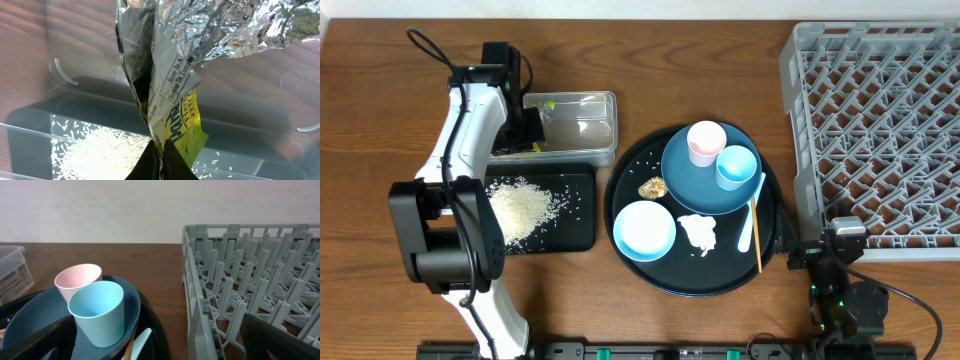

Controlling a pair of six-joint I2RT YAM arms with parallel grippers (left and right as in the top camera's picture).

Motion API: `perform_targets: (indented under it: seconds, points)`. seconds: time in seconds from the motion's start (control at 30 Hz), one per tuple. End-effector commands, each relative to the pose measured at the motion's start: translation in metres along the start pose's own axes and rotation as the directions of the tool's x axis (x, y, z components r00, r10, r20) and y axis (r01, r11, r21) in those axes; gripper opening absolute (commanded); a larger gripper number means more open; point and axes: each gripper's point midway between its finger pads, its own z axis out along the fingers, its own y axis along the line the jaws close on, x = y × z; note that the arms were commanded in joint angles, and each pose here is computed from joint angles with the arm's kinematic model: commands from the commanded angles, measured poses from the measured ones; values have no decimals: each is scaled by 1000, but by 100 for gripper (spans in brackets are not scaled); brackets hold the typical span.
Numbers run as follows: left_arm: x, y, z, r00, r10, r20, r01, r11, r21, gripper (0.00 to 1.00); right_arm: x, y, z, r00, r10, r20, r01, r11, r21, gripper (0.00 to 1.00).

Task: Sort waste into correct bins and load items into the dishwasher rack
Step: 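Lower the wrappers into the clear container and open the left gripper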

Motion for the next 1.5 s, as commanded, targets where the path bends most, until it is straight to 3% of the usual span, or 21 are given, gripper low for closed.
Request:
perform_targets:
  seconds: [0.0,0.13,0.17,0.23,0.3,0.5,0.73,0.93,0.97,1.0,1.1,1.47]
  points:
    - [5,4,-4,1000,-10,-2,10,1000,-13,6,2,-3,0,1000,-10,-5,10,1000,14,99]
    - [4,5,-4,1000,-11,3,11,1000,-18,7,2,-3,0,1000,-10,-5,10,1000,14,99]
    - [3,5,-4,1000,-11,5,11,1000,-20,15,2,-3,0,1000,-10,-5,10,1000,14,99]
    - [1,5,-4,1000,-13,12,13,1000,-18,41,2,-3,0,1000,-10,-5,10,1000,14,99]
    - [-1,5,-4,1000,-13,20,14,1000,-16,56,2,-3,0,1000,-10,-5,10,1000,14,99]
    - [-17,2,-20,997,-17,79,18,1000,-2,60,2,-3,0,1000,-10,-5,10,1000,14,99]
    - [-41,0,-87,965,-37,260,26,999,46,60,2,-3,0,1000,-10,-5,10,1000,14,99]
    - [-35,5,-143,923,-60,379,32,996,81,60,2,-3,0,1000,-10,-5,10,1000,14,99]
    - [-32,6,-148,920,-67,386,37,996,86,57,2,-3,0,1000,-10,-5,10,1000,14,99]
    - [-30,6,-152,919,-76,388,45,995,90,47,2,-3,0,1000,-10,-5,10,1000,14,99]
    - [-26,7,-150,923,-78,376,49,995,88,7,2,-3,0,1000,-10,-4,10,1000,14,99]
    - [-21,2,-60,982,-57,180,51,998,38,6,2,-3,0,1000,-10,-5,10,1000,14,99]
